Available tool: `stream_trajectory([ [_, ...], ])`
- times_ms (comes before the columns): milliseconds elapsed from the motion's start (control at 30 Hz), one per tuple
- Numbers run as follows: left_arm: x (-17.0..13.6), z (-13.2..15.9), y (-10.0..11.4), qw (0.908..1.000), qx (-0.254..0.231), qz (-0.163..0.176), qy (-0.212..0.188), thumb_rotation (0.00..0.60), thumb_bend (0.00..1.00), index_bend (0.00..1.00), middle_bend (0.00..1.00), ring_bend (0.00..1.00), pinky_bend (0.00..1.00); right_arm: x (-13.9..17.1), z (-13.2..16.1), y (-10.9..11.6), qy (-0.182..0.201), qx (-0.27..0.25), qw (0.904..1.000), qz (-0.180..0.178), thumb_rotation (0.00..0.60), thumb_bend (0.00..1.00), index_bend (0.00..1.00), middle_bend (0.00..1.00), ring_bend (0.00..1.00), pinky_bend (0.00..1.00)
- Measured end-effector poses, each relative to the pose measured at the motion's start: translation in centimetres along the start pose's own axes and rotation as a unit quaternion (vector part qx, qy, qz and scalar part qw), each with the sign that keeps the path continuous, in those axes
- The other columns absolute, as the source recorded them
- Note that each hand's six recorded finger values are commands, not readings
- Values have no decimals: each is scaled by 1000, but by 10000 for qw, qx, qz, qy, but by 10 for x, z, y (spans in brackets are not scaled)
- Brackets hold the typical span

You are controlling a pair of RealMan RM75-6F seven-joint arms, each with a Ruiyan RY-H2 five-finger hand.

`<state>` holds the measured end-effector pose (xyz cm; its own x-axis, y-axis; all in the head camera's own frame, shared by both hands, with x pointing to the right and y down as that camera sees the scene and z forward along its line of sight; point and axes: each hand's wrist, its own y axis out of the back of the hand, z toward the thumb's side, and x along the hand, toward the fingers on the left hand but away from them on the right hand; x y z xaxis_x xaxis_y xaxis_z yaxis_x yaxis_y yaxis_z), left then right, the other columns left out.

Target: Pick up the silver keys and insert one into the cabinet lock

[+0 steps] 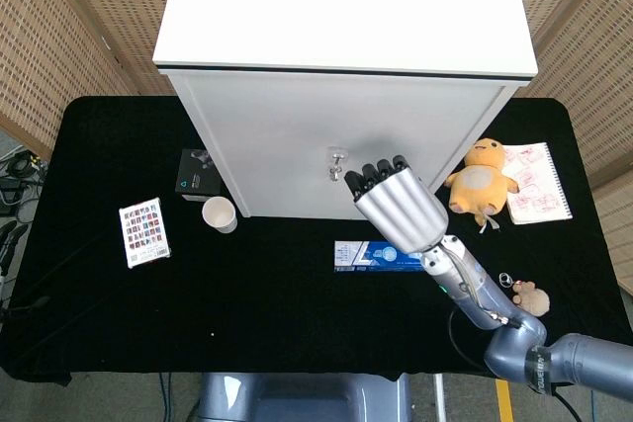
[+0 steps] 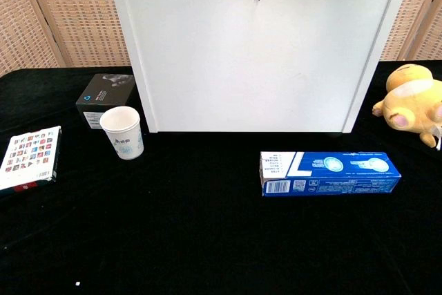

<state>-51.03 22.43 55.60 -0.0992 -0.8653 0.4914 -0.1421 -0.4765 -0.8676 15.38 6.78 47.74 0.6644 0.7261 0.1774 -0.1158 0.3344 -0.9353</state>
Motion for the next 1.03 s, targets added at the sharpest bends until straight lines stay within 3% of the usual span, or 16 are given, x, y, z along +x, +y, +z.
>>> stream_trajectory([
  [200, -4, 3, 0, 10000, 13, 23, -78, 600, 0, 0, 0, 0, 0, 62, -20, -7, 126, -212, 9997, -3, 600, 263, 601, 726, 750, 953],
  [267, -5, 4, 0, 9999, 24, 31, -96, 600, 0, 0, 0, 0, 0, 89, -32, -12, 67, -200, 9997, 92, 600, 243, 544, 647, 669, 828],
  [367, -6, 5, 1, 9999, 60, 68, -112, 600, 0, 0, 0, 0, 0, 129, -48, -20, -135, -225, 9989, 392, 600, 160, 382, 443, 455, 551],
  [433, -7, 6, 1, 9998, 133, 127, -121, 600, 0, 0, 0, 0, 0, 151, -56, -27, -357, -280, 9965, 706, 600, 74, 208, 227, 231, 394],
  [500, -8, 8, 1, 9994, 222, 217, -135, 600, 0, 0, 0, 0, 0, 168, -64, -34, -630, -312, 9923, 1023, 600, 21, 77, 70, 75, 275],
  [567, -8, 8, 0, 9992, 252, 256, -144, 600, 0, 0, 0, 0, 0, 188, -74, -41, -1007, -380, 9840, 1422, 600, 0, 11, 6, 8, 188],
  [733, -11, 11, 0, 9989, 265, 332, -218, 600, 0, 0, 0, 0, 0, 230, -88, -51, -1934, -875, 9529, 2165, 600, 0, 0, 0, 0, 104],
  [933, -19, 15, 2, 9983, 188, 419, -372, 600, 0, 0, 0, 0, 0, 272, -87, -51, -2760, -1707, 9120, 2508, 600, 0, 0, 0, 0, 88],
  [1033, -21, 15, 3, 9981, 164, 431, -404, 600, 0, 0, 0, 0, 0, 280, -85, -52, -2911, -1818, 9049, 2518, 600, 0, 0, 0, 0, 88],
])
